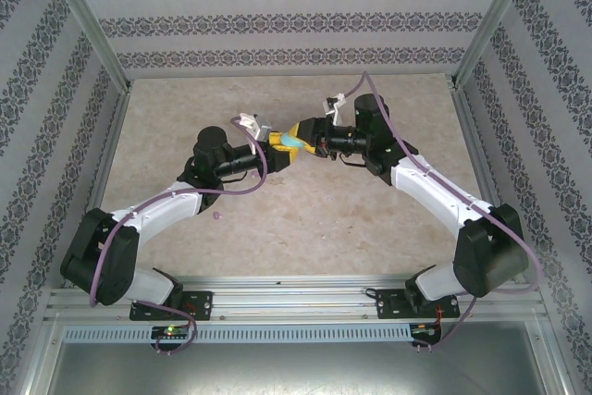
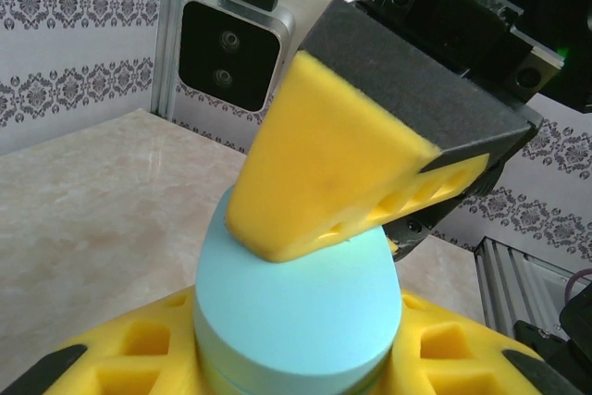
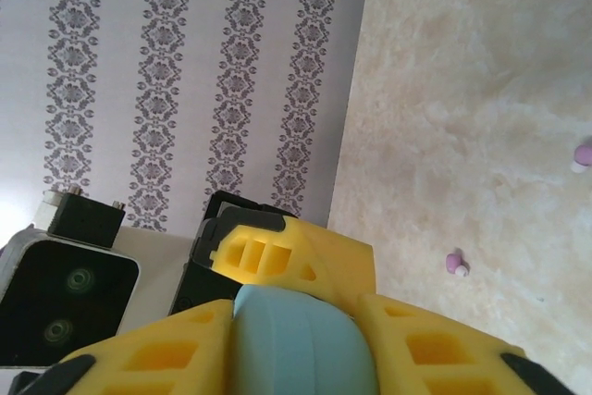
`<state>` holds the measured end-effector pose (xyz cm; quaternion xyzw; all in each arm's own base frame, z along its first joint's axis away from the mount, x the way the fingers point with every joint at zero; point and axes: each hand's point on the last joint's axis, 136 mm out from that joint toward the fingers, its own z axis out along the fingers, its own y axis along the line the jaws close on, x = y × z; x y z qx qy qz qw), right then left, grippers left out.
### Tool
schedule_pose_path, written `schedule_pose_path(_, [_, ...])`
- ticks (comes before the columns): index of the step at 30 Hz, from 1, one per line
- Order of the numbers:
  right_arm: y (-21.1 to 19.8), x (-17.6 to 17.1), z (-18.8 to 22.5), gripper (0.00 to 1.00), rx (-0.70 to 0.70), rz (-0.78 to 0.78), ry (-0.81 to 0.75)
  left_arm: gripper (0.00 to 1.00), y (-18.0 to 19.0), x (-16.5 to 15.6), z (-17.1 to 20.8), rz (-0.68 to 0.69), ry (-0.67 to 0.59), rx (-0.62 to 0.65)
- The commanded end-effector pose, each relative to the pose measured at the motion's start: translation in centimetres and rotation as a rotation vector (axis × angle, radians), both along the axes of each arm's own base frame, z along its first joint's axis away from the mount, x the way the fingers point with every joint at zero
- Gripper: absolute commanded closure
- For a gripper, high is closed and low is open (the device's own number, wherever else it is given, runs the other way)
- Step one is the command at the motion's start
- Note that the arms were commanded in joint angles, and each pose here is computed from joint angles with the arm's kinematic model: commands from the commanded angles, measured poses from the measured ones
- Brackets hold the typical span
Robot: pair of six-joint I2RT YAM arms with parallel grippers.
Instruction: Insert the wireless bluetooth earbuds into the charging case
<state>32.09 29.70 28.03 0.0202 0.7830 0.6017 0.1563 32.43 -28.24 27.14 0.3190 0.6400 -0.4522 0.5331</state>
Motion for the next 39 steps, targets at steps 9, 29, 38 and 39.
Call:
schedule_pose_path(9, [-0.1, 0.4, 0.6, 0.79, 0.069, 0.005, 0.023, 0.41, 0.2, -1.4, 0.2, -0.014, -0.102, 0.045])
schedule_pose_path(29, [-10.2, 9.9, -17.0, 0.78, -0.23, -0.215, 0.247, 0.23, 5.6, 1.2, -4.8, 0.266, 0.143, 0.312])
schedule_pose_path(38, [-12.7, 11.4, -23.2, 0.7, -0.322, -0.207, 0.329, 0.25, 7.6, 3.8, -9.2, 0.274, 0.184, 0.442])
schedule_pose_path(39, [-12.9, 11.3, -23.4, 0.68, -0.348, -0.204, 0.328, 0.25, 7.8, 4.2, -9.4, 0.273, 0.186, 0.458])
